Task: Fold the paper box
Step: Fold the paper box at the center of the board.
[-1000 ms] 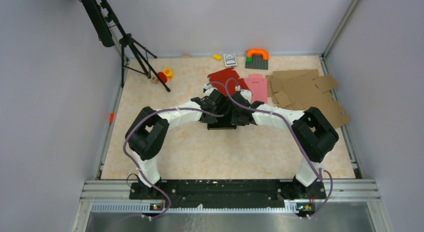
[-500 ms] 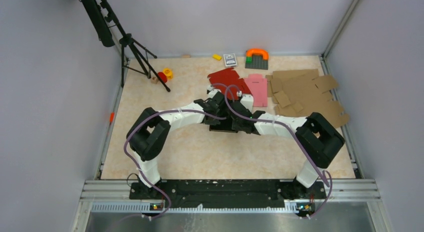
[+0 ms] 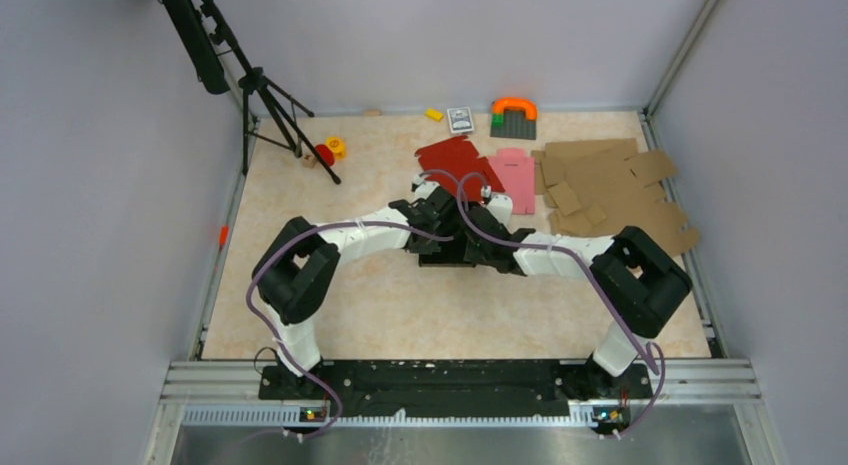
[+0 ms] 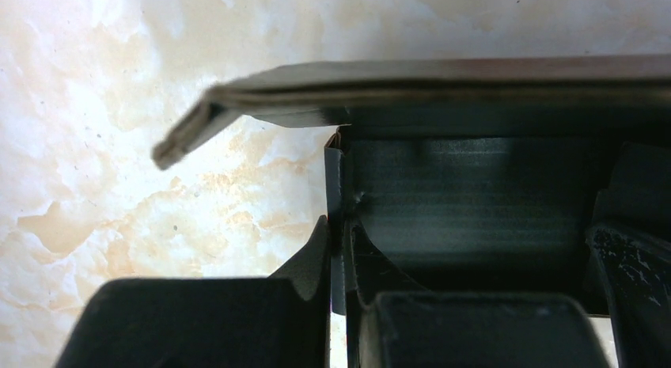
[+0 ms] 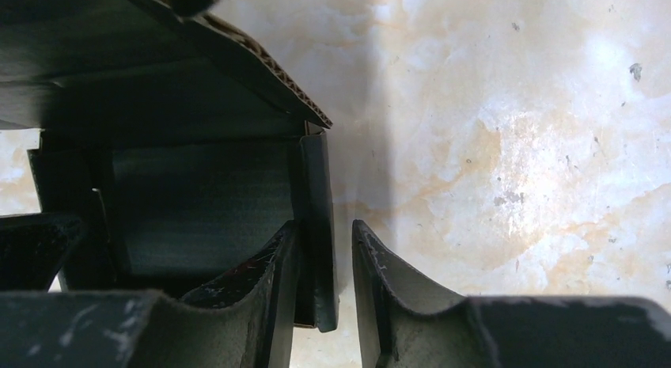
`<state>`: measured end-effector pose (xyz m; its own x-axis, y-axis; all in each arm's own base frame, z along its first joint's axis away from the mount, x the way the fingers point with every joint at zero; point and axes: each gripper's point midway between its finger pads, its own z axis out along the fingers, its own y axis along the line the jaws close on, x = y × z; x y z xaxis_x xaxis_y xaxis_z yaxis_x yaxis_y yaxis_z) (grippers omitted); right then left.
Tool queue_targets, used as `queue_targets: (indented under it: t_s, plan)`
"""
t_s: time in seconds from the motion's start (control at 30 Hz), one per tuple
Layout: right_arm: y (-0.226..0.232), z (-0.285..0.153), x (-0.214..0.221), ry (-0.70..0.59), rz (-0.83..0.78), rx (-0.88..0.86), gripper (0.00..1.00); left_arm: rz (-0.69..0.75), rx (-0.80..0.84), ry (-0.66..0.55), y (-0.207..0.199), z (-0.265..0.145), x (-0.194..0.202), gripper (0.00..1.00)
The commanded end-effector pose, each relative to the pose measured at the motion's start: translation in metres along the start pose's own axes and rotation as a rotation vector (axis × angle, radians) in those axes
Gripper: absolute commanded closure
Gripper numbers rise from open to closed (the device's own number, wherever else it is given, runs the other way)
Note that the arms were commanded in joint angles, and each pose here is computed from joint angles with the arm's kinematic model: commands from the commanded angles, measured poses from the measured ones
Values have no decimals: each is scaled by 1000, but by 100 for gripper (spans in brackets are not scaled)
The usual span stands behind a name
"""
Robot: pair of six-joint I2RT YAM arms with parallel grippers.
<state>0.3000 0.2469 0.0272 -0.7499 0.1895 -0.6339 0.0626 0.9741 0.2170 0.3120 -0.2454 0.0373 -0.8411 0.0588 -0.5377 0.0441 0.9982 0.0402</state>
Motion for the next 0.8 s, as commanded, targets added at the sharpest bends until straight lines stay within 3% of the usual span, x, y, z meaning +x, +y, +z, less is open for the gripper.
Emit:
queue_targets:
  t_s: [0.0, 0.33, 0.53, 0.77]
  plan:
    - [-26, -2, 10, -19, -4, 85, 73, -38, -2, 33, 9, -23, 6, 100]
    - [-32, -6, 10, -73, -100, 177, 96, -67, -7, 23, 6, -39, 9, 100]
    - [-39, -15, 9, -117, -164, 296, 100, -60, -102, 7, 15, -36, 11, 100]
    - [-42, -15, 10, -137, -204, 378, 100, -71, -98, 6, 8, -36, 11, 100]
